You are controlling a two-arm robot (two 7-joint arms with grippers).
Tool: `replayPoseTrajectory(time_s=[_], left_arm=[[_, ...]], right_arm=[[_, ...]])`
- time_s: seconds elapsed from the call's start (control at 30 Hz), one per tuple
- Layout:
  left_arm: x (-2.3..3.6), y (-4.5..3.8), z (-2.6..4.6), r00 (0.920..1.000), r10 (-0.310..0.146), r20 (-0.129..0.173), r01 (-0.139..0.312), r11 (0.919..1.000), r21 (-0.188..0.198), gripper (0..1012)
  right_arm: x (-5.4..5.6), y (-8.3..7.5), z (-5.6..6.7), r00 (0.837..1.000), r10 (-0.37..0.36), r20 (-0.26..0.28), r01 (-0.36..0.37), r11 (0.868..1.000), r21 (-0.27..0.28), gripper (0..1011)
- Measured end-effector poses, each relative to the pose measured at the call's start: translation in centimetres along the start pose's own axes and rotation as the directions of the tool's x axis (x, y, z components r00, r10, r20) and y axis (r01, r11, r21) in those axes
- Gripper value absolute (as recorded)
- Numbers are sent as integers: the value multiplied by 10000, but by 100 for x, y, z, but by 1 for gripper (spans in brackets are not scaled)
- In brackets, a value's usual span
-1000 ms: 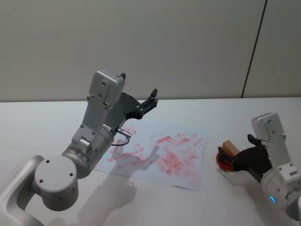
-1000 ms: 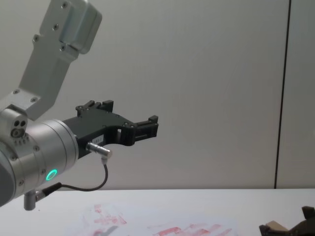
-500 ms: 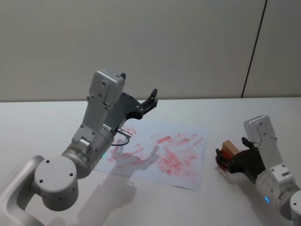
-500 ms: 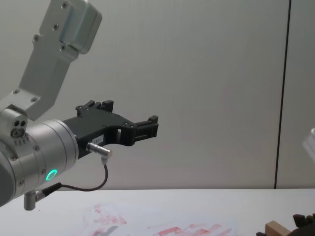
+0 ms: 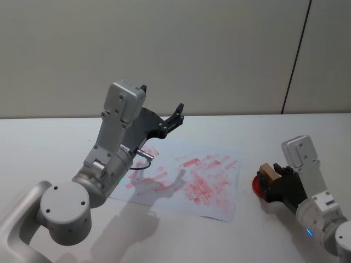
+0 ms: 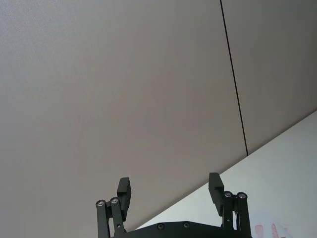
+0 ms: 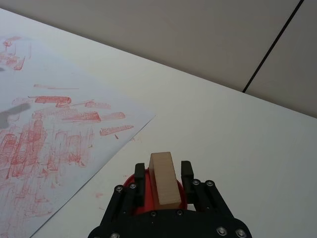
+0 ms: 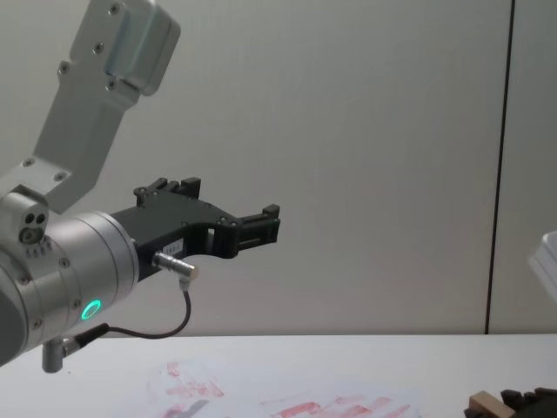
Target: Use the one hand to pick up the stamp and affix it onto the A4 paper.
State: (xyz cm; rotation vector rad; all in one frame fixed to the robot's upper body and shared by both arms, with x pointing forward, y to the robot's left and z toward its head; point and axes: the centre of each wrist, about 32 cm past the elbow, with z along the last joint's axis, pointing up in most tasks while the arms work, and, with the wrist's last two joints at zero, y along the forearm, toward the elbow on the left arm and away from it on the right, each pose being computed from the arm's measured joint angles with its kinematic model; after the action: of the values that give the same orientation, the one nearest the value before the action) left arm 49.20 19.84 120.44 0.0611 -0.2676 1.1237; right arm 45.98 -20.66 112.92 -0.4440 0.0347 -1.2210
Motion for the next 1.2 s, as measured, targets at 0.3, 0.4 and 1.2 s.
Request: replayPoseTrajectory(time_s=[0.3, 0.4, 1.2], left_arm=[[0, 0, 0, 10000, 0, 0, 0, 10000, 1, 1001], [0, 0, 0, 10000, 0, 0, 0, 10000, 1, 1002], [0, 0, 0, 10000, -1, 0, 1, 10000, 0, 1001]], right_arm=[[-3, 7, -2, 10000, 9, 20, -9, 10000, 5, 216], [-1, 8, 1, 10000, 3, 23, -4, 10000, 50, 217], [-141, 86, 567, 9908, 1324, -266, -1245, 9718, 2001, 217]])
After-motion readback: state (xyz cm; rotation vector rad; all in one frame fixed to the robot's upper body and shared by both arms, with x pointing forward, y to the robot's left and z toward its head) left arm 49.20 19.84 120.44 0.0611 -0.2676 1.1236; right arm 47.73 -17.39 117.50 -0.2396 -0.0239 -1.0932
